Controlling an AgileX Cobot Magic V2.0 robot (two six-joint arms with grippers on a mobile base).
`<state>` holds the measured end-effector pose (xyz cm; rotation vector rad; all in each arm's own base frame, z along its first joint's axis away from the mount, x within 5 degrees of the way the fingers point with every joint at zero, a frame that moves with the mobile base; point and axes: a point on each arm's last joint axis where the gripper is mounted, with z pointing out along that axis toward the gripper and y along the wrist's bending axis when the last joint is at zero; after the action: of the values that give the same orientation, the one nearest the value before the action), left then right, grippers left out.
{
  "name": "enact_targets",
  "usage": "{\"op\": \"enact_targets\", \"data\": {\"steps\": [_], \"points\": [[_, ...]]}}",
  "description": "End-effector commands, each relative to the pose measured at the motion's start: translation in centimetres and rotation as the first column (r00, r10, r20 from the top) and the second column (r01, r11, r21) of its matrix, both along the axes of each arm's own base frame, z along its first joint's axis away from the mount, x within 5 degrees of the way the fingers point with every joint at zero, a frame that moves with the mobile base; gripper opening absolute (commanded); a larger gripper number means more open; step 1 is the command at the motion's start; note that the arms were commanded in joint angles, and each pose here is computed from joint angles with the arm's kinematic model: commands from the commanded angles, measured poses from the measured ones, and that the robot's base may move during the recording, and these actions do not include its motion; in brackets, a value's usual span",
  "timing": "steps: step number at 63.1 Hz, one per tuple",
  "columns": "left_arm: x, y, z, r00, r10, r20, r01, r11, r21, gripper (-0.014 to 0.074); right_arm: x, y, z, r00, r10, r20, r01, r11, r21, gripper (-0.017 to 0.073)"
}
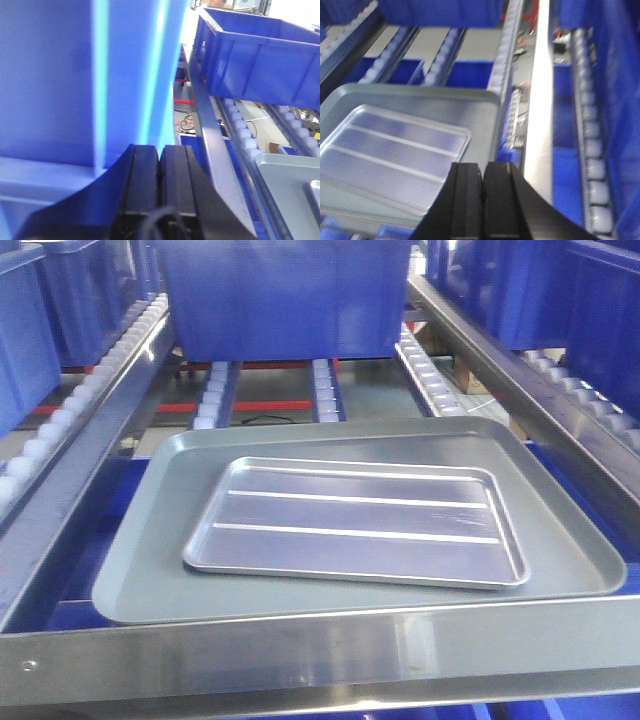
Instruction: Grab silver tray and stack on right shelf
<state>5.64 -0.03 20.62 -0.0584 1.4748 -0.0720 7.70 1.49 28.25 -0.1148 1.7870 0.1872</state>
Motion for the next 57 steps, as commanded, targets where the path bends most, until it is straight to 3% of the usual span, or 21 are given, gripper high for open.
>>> {"op": "enact_targets", "data": {"steps": [1,10,20,34,39,45,57], "points": [[-0.1,0.0,0.3,0.996,-0.003,0.085,0.003,1.000,-0.005,-0.0100,0.5,-0.2,1.0,0.985,-0.033,0.168,0.036,0.999,-0.015,0.0054],[-0.1,0.0,0.3,0.996,-0.003,0.085,0.003,1.000,-0.005,-0.0100,0.8,-0.8,-1.2,0.968,-0.094,0.233,0.113,0.991,-0.066,0.0054],[-0.1,0.0,0.3,0.996,-0.003,0.085,0.003,1.000,-0.005,-0.0100,-0.2,-1.0,-2.5,0.936,-0.092,0.339,0.147,0.980,-0.138,0.0054],[-0.1,0.0,0.3,0.996,-0.003,0.085,0.003,1.000,-0.005,-0.0100,-2.1,-1.2,-5.0,0.904,-0.104,0.415,0.159,0.982,-0.099,0.0054],[-0.1,0.0,0.3,0.996,-0.003,0.085,0.003,1.000,-0.005,-0.0100,-2.6,-1.3,-6.0,0.886,-0.118,0.449,0.160,0.986,-0.057,0.0054],[-0.1,0.0,0.2,0.997,-0.003,0.083,0.003,1.000,-0.005,-0.0100,-2.4,-1.3,-6.3,0.903,-0.136,0.407,0.153,0.988,-0.010,0.0054],[-0.1,0.0,0.2,0.997,-0.003,0.083,0.003,1.000,-0.005,-0.0100,-2.4,-1.3,-6.3,0.903,-0.137,0.408,0.153,0.988,-0.007,0.0054]]}}
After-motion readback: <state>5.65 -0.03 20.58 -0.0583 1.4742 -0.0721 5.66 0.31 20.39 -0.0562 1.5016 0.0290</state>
